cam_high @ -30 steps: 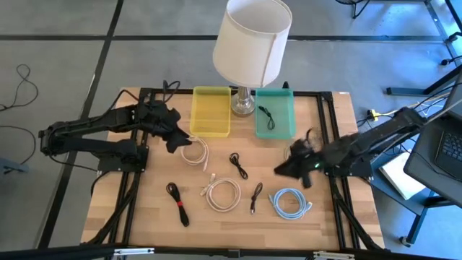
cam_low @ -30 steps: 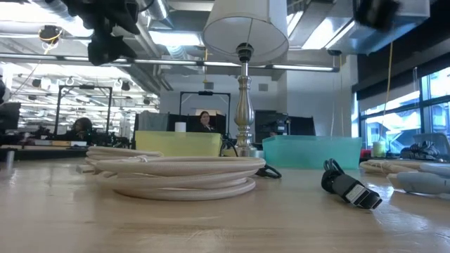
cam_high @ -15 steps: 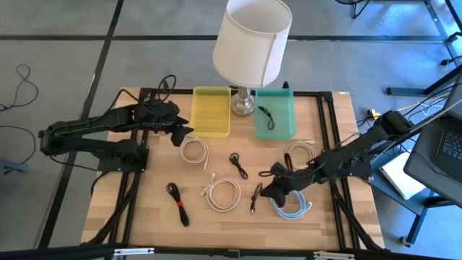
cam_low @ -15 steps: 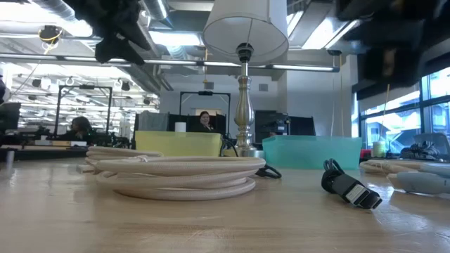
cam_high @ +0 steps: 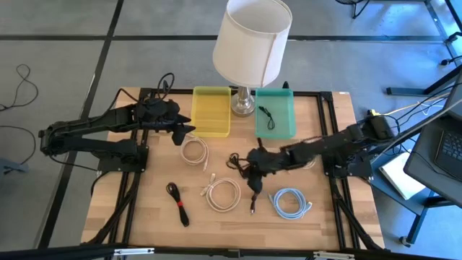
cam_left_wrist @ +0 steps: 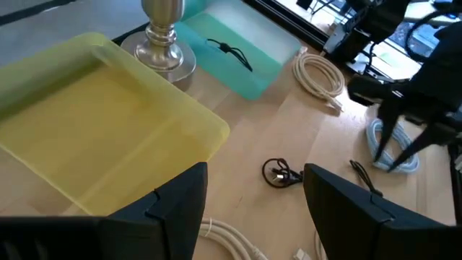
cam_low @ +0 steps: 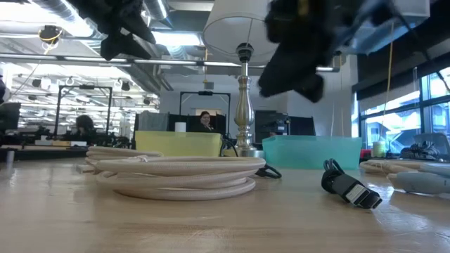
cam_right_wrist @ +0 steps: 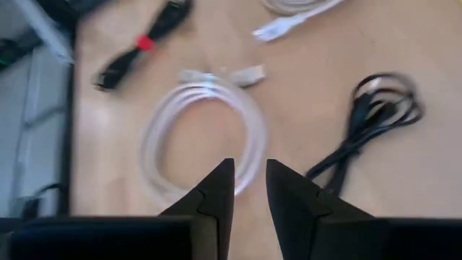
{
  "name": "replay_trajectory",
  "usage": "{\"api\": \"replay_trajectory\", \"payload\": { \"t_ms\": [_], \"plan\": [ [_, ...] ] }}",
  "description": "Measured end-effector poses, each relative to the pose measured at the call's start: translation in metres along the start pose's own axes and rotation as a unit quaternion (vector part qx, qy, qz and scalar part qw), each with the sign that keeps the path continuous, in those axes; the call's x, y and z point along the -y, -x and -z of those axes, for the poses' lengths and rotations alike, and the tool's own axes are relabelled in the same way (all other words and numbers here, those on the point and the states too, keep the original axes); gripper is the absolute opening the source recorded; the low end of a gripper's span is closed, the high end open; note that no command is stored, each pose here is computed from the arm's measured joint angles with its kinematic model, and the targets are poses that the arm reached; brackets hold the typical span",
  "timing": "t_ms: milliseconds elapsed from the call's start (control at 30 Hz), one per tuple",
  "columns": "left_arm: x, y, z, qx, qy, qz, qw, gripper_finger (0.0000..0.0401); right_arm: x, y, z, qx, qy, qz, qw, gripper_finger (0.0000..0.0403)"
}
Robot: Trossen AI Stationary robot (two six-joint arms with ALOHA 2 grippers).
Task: Pick & Place USB Port
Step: Put the black USB cable into the blue bin
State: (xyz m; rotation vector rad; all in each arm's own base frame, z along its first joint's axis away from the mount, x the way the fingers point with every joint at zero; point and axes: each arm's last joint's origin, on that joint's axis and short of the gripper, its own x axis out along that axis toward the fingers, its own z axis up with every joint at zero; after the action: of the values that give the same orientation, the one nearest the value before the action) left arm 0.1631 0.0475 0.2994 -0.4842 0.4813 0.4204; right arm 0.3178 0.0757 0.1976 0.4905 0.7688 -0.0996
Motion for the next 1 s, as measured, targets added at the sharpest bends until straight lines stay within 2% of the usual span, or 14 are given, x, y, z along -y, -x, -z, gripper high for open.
{"api": "replay_trajectory", "payload": {
  "t_ms": [100,233,400,567,700,1000],
  "plan": [
    [0.000,0.000,0.000,0.000,-0.004,0.000,1.000,0.0223,0.008,-0.017,-0.012,-0.037,0.013,0.002,0.999,0.0107],
    [0.000,0.000,0.000,0.000,-0.020,0.000,1.000,0.0223,0.012,-0.041,-0.023,-0.071,0.021,-0.024,0.997,0.0154],
    [0.000,0.000,0.000,-0.002,-0.031,-0.001,1.000,0.0223,0.021,-0.058,-0.033,-0.099,0.017,0.028,0.994,0.0195],
    [-0.001,0.000,0.000,-0.001,-0.044,-0.007,0.999,0.0223,0.026,-0.058,-0.041,-0.119,0.027,0.067,0.990,0.0193],
    [-0.001,0.000,0.000,0.003,-0.049,-0.016,0.999,0.0223,0.031,-0.055,-0.039,-0.131,0.019,0.120,0.984,0.0181],
    [-0.002,0.000,0.000,0.006,-0.059,-0.026,0.998,0.0223,0.035,-0.060,-0.034,-0.137,0.008,0.139,0.981,0.0166]
  ]
}}
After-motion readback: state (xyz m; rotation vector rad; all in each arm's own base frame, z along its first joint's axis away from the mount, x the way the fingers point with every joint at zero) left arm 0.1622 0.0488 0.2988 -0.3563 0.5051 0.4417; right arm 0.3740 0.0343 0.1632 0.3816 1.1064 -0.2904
